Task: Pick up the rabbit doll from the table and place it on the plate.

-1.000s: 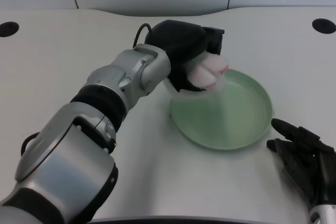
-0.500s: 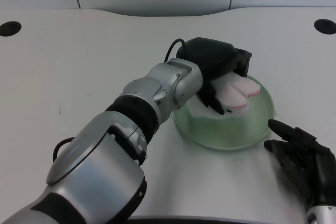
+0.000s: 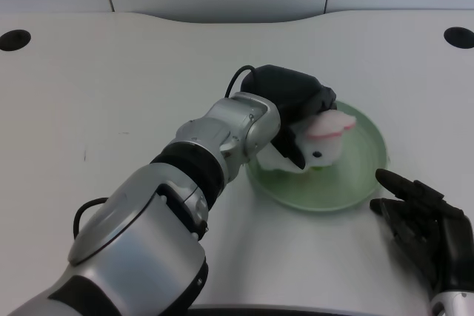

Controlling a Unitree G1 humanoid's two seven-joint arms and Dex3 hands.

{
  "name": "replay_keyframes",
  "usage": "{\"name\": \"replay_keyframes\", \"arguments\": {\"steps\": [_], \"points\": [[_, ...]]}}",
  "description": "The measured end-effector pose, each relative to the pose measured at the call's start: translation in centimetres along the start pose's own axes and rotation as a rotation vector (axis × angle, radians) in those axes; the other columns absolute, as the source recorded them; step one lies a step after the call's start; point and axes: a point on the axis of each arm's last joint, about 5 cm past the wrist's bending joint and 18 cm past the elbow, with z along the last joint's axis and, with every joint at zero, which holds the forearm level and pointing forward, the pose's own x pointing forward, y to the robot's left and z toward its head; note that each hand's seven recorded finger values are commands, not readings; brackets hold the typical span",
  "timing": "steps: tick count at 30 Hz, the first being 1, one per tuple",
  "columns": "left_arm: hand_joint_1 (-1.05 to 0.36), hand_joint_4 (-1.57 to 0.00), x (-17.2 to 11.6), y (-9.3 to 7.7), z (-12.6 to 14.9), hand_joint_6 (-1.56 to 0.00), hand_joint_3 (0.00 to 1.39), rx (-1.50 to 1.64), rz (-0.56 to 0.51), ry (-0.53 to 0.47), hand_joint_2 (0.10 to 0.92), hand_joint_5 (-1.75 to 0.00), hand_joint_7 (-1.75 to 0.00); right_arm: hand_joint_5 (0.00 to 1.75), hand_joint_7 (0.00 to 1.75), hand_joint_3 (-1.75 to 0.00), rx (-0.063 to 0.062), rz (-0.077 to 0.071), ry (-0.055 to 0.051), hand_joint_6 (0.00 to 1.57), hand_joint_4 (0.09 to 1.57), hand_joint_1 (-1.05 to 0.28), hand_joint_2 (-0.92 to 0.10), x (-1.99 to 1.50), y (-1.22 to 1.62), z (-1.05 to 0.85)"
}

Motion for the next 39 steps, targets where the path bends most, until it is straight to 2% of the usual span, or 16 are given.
{"name": "replay_keyframes", "arguments": {"steps": [2,4,6,10,15,19,21,25,28,29,33,37,39], "points": [[-0.83,-0.05,0.0,-0.1,0.0,-0.14,0.02,0.025,-0.015,0.0,0.917,0.0,0.0,0.79,0.0,-0.3,0.001,0.005,0.0,0.83,0.64,-0.35,-0.92,0.0,-0.01,0.0],[-0.88,-0.01,0.0,-0.1,0.0,-0.03,0.04,0.038,-0.019,0.006,0.92,0.0,0.0,0.78,0.0,-0.31,-0.001,0.004,0.0,0.82,0.65,-0.35,-0.92,0.0,0.0,0.0],[-0.91,0.0,0.0,-0.1,-0.1,-0.01,0.04,0.04,-0.02,0.011,0.921,0.0,0.0,0.78,0.0,-0.31,-0.006,0.006,-0.001,0.82,0.65,-0.34,-0.92,0.0,-0.02,0.0],[-0.97,0.0,0.0,-0.1,-0.1,0.0,0.03,0.036,-0.044,0.016,0.921,0.0,0.0,0.78,0.01,-0.31,-0.007,0.005,-0.001,0.84,0.67,-0.34,-0.92,0.0,-0.07,0.0],[-0.99,0.0,-0.1,0.0,-0.3,0.0,0.03,0.018,-0.048,0.023,0.921,0.0,0.0,0.78,0.01,-0.31,-0.003,0.007,0.0,0.84,0.66,-0.35,-0.92,0.01,-0.11,0.0],[-0.99,0.0,-0.2,0.2,-0.8,0.0,0.04,0.005,-0.04,0.028,0.921,0.0,0.0,0.77,0.0,-0.31,-0.003,0.0,0.001,0.83,0.65,-0.34,-0.92,0.02,-0.12,0.0],[-0.98,0.0,-0.4,0.5,-1.4,0.0,0.05,-0.025,-0.036,0.026,0.921,0.0,0.0,0.77,0.01,-0.31,0.0,0.002,0.002,0.83,0.64,-0.33,-0.92,0.03,-0.16,0.0],[-0.98,0.0,-1.1,1.6,-3.1,0.0,0.05,-0.116,-0.013,0.02,0.921,0.0,0.0,0.78,0.02,-0.29,0.008,-0.014,0.004,0.86,0.66,-0.34,-0.92,0.09,-0.28,0.0],[-0.99,0.0,-1.7,2.4,-4.5,0.0,0.05,-0.174,0.016,0.016,0.921,0.0,0.0,0.79,0.01,-0.31,0.018,-0.019,0.007,0.85,0.66,-0.32,-0.92,0.19,-0.37,0.03],[-0.99,0.0,-2.0,2.5,-4.9,0.0,0.05,-0.207,0.03,0.01,0.921,0.0,0.0,0.8,0.01,-0.31,0.017,-0.019,0.006,0.85,0.67,-0.32,-0.92,0.23,-0.34,0.05],[-0.99,-0.02,-3.1,2.2,-6.5,-0.06,0.03,-0.361,0.09,-0.021,0.92,-0.01,-0.04,0.8,0.02,-0.31,0.014,-0.023,0.009,0.87,0.67,-0.32,-0.92,0.31,-0.4,0.07],[-0.95,-0.06,-4.3,1.2,-7.9,-0.11,0.06,-0.45,0.125,-0.049,0.921,-0.04,-0.09,0.81,0.03,-0.28,0.028,-0.035,0.013,0.9,0.69,-0.3,-0.92,0.48,-0.27,0.11],[-0.89,-0.03,-5.6,0.5,-9.1,-0.06,0.07,-0.483,0.177,-0.081,0.921,-0.42,-0.41,0.82,0.04,-0.29,0.033,-0.034,0.012,0.91,0.67,-0.29,-0.92,0.65,0.03,0.19]]}}
